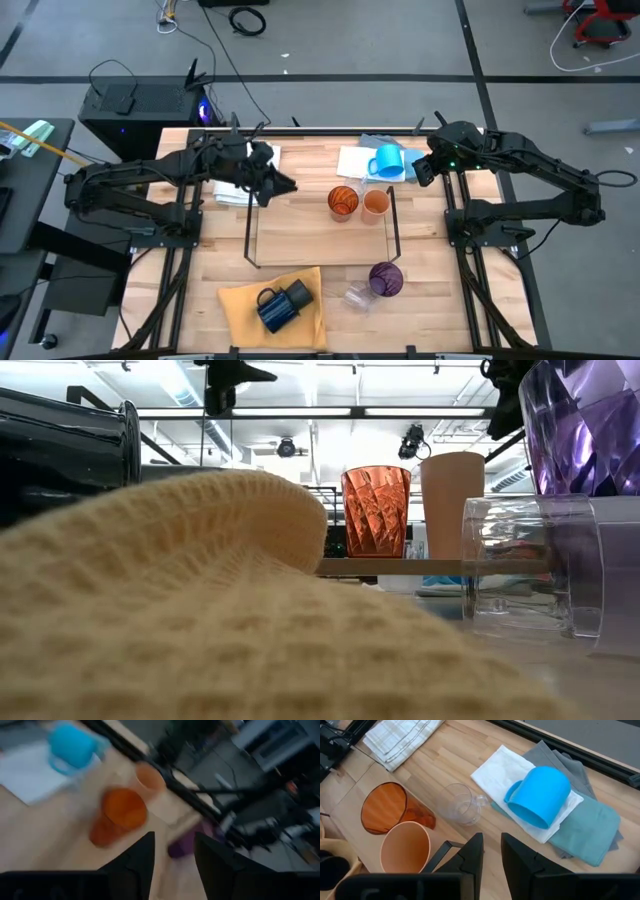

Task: Stack small to large cups/mugs on shelf
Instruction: Put the dark blue cup on the shelf

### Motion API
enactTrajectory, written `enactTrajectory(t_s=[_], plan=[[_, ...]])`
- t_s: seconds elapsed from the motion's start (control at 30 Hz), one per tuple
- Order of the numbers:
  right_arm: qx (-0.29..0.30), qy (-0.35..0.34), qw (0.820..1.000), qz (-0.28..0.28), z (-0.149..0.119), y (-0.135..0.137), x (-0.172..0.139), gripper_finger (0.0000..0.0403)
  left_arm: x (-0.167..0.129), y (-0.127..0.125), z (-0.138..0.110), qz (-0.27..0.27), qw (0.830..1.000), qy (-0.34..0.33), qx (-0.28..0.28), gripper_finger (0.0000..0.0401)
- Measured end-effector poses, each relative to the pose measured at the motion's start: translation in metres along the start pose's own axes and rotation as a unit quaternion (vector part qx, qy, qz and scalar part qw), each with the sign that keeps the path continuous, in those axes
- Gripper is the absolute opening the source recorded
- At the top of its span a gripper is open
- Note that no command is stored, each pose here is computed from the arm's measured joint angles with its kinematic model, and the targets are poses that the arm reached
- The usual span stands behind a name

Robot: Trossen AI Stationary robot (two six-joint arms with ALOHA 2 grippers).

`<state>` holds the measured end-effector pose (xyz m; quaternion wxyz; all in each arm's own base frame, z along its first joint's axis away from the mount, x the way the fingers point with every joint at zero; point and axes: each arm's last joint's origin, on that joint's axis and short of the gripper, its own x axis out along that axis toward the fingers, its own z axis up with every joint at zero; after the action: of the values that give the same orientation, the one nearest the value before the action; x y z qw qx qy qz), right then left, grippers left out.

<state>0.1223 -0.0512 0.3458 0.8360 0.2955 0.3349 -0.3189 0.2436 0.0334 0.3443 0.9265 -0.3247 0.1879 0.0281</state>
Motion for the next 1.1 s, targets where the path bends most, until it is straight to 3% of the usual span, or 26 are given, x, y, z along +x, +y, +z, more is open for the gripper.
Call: enactTrajectory(t_s=[0.23,0.4,0.6,0.77,0.93,1.1], plan=[[0.008,0.002,1.0,-0.001,0.0,0.0,0.0,0.0075,-0.012,-0.028,-0.014,-0.045,0.999,0.025,0.015,0.012],[0.008,0.001,1.0,-0.007,0.0,-0.001,0.001,0.0075,-0.036,-0.049,-0.025,-0.013,0.998,0.064,0.024,0.0109],[-0.014,-0.001,1.0,-0.016,0.001,-0.003,0.001,0.0075,-0.041,-0.08,-0.059,0.013,0.995,0.089,-0.04,0.0107],[-0.045,0.027,0.999,-0.009,-0.003,-0.004,0.001,0.0075,-0.03,-0.105,-0.095,0.063,0.991,0.071,-0.092,0.0107],[-0.052,0.058,0.997,-0.01,-0.008,-0.007,0.0,0.0075,-0.014,-0.116,-0.129,0.103,0.978,0.112,-0.141,0.0107],[-0.072,0.062,0.995,-0.002,-0.01,-0.007,-0.002,0.0075,-0.006,-0.135,-0.142,0.094,0.969,0.148,-0.173,0.0107]])
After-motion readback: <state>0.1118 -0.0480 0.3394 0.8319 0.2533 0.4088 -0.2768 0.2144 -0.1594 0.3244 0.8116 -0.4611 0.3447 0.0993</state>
